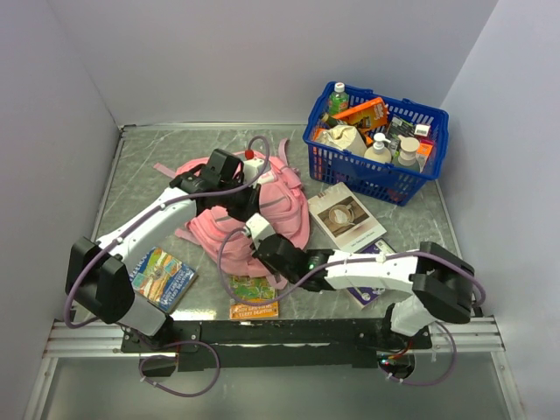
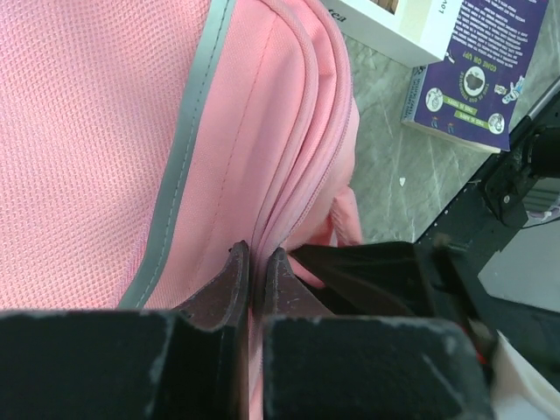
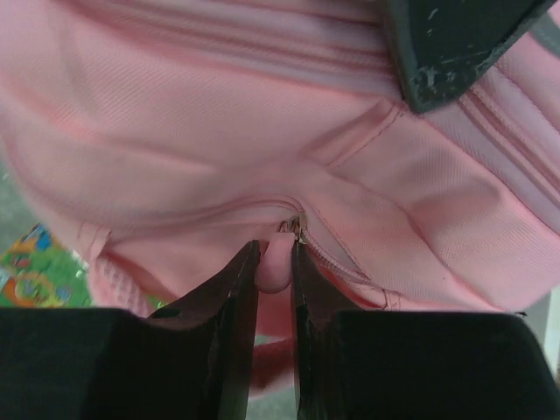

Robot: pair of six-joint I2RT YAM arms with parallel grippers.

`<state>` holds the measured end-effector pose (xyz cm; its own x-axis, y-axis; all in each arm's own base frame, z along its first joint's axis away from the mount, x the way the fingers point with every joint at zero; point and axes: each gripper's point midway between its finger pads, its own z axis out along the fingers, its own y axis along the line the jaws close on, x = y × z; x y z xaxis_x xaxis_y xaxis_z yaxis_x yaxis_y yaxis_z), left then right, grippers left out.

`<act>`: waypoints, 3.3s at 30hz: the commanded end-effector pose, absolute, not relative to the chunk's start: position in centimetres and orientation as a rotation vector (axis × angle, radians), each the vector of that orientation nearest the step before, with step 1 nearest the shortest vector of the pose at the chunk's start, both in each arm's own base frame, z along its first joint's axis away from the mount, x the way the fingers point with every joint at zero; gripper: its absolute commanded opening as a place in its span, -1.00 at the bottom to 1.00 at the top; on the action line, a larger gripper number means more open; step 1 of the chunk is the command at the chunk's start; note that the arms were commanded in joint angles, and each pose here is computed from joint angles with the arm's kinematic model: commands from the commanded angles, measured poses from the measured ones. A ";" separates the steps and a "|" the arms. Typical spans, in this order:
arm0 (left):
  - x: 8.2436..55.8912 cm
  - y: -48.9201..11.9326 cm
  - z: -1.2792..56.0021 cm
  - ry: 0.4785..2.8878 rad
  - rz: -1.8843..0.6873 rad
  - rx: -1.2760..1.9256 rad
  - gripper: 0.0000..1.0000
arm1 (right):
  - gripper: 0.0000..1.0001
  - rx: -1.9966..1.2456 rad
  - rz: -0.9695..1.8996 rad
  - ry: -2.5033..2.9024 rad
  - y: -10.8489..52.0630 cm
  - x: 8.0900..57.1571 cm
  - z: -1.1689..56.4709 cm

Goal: Pack the student bag
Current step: Unzip the student bag at the center of the board.

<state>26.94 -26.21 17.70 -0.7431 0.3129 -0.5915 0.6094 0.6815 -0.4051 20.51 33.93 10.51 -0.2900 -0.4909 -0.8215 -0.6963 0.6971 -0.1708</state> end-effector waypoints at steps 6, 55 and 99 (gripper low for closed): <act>29.3 -28.8 25.7 1.998 -0.884 0.818 -0.93 | -0.95 -0.693 0.512 2.014 32.2 22.2 9.7; 30.4 -15.7 10.1 1.435 0.063 1.893 -0.98 | -0.76 -0.508 0.590 2.139 27.0 22.6 5.6; 26.7 -17.3 18.6 1.681 -0.133 1.610 -0.99 | 0.08 -0.424 0.648 2.054 26.1 25.1 13.3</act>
<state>25.25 -16.21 15.60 0.0773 0.8452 -0.5288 0.9249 0.1373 0.3547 23.00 25.64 11.31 -0.5880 -0.0382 -0.8080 -0.5254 0.7775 0.3456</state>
